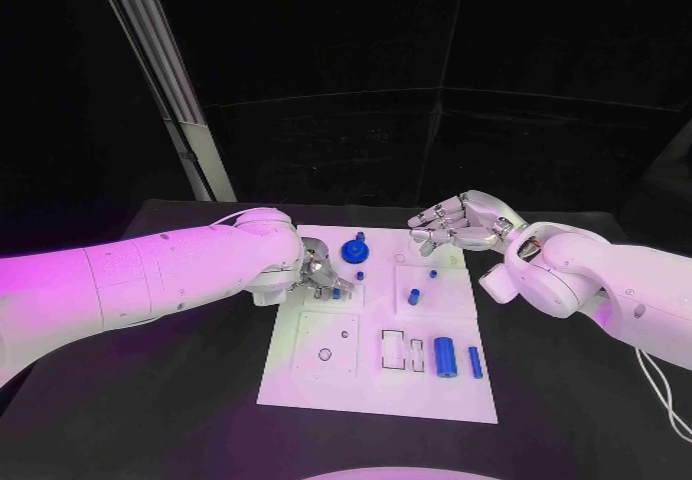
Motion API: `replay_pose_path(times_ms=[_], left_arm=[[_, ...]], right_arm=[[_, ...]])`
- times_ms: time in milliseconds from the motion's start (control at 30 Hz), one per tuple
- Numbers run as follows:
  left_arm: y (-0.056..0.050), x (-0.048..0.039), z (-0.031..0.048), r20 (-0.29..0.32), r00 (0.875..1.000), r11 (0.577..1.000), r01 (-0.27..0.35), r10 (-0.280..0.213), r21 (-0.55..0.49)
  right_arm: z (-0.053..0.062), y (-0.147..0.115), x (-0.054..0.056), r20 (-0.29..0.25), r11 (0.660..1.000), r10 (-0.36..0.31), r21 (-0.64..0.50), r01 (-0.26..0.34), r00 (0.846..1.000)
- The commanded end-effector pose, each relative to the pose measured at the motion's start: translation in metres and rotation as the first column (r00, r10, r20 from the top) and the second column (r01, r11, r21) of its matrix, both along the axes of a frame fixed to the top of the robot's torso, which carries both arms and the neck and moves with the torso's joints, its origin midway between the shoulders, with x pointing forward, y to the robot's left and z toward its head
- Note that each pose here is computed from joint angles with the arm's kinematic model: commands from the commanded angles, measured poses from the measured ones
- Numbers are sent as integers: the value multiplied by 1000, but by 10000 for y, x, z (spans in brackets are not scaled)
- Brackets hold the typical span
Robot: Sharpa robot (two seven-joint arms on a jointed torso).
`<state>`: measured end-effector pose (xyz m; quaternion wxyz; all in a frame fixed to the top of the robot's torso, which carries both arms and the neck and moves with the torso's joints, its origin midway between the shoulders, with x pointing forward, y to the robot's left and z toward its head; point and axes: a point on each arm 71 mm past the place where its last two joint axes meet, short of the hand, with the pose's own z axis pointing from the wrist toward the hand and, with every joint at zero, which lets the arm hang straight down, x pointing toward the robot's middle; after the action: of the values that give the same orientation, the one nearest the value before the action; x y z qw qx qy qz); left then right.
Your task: Assemble the parts on the task board
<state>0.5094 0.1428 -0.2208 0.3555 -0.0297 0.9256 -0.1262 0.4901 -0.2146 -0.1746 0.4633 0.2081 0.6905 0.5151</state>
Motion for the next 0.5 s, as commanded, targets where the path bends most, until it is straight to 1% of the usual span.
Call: replay_pose_path(times_ms=[33,100,167,300,433,500], left_arm=[[37,-13,10,6,1000,1000,-9,9,-29],[65,-16,37,9,1000,999,-15,15,-51],[98,-6,99,7,1000,995,-27,27,-92],[155,36,273,-1,999,986,-35,35,-163],[250,124,463,13,999,980,-44,48,-195],[292,164,521,15,999,979,-45,49,-197]], right_arm=[[12,11,0,3,1000,13,3,-13,1000],[10,9,2,3,1000,13,3,-13,1000],[8,5,6,2,1000,12,2,-12,1000],[2,2,14,2,1000,11,2,-11,1000],[-3,4,21,1,1000,10,1,-10,1000],[-4,4,23,1,1000,11,1,-11,1000]])
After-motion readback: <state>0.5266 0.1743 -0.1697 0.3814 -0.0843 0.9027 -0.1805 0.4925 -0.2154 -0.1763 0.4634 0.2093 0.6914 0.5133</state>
